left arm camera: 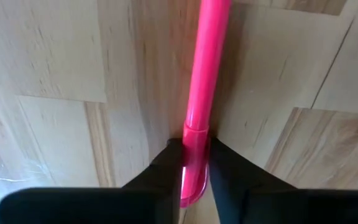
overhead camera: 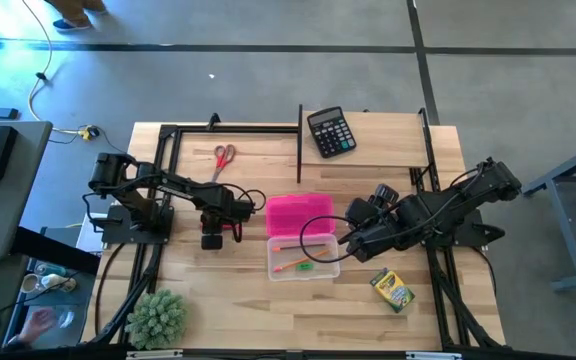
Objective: Pack school essentials
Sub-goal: Put the pink pen into the transparent box
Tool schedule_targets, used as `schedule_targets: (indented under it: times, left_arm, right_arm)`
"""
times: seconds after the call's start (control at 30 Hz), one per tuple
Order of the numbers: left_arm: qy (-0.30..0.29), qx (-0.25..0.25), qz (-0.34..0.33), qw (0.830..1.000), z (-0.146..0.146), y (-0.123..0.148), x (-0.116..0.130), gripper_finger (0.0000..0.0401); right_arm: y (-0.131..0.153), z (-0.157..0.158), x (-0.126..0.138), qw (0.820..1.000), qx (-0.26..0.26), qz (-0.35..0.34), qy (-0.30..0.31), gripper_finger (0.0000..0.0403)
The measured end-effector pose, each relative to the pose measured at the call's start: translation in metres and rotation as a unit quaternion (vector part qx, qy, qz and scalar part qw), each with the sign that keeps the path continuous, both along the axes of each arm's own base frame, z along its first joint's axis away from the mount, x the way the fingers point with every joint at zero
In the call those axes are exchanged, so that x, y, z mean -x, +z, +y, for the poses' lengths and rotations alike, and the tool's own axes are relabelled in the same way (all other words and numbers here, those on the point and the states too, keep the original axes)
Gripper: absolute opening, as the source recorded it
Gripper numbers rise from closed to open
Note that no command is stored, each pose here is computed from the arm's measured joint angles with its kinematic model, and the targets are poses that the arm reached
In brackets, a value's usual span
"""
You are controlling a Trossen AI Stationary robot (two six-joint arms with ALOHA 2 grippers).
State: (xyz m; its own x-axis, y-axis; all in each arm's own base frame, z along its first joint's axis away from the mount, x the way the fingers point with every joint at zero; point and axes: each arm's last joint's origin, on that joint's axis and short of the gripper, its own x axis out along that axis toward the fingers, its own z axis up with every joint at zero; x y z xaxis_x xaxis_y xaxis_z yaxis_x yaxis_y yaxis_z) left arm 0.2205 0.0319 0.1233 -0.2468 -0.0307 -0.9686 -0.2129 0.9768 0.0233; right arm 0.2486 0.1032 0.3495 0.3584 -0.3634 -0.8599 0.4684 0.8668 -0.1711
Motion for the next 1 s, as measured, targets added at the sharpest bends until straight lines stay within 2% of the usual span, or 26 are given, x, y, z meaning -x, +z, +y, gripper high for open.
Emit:
schedule_targets:
  times: [0.13, 0.47, 0.6, 0.83, 1.0]
  left_arm:
    - [0.001, 0.001, -0.001, 1.000, 0.000, 0.000, 0.000, 0.0040]
    - [0.003, 0.010, -0.013, 1.000, -0.001, 0.003, 0.000, 0.0038]
    - [0.004, 0.015, -0.035, 0.999, -0.002, 0.009, 0.001, 0.0038]
    - [0.015, 0.057, -0.080, 0.995, -0.006, 0.021, 0.000, 0.0038]
    - [0.008, 0.059, -0.107, 0.992, -0.011, 0.031, 0.001, 0.0038]
  right_arm:
    - [0.000, 0.000, 0.000, 1.000, -0.001, 0.000, 0.000, 0.0241]
    - [0.000, 0.000, 0.000, 1.000, -0.003, 0.002, 0.001, 0.0241]
    - [0.000, 0.000, 0.000, 1.000, -0.003, 0.001, 0.001, 0.0241]
    - [0.000, 0.000, 0.000, 1.000, -0.003, 0.001, 0.001, 0.0241]
    - [0.000, 0.000, 0.000, 1.000, -0.003, 0.001, 0.001, 0.0241]
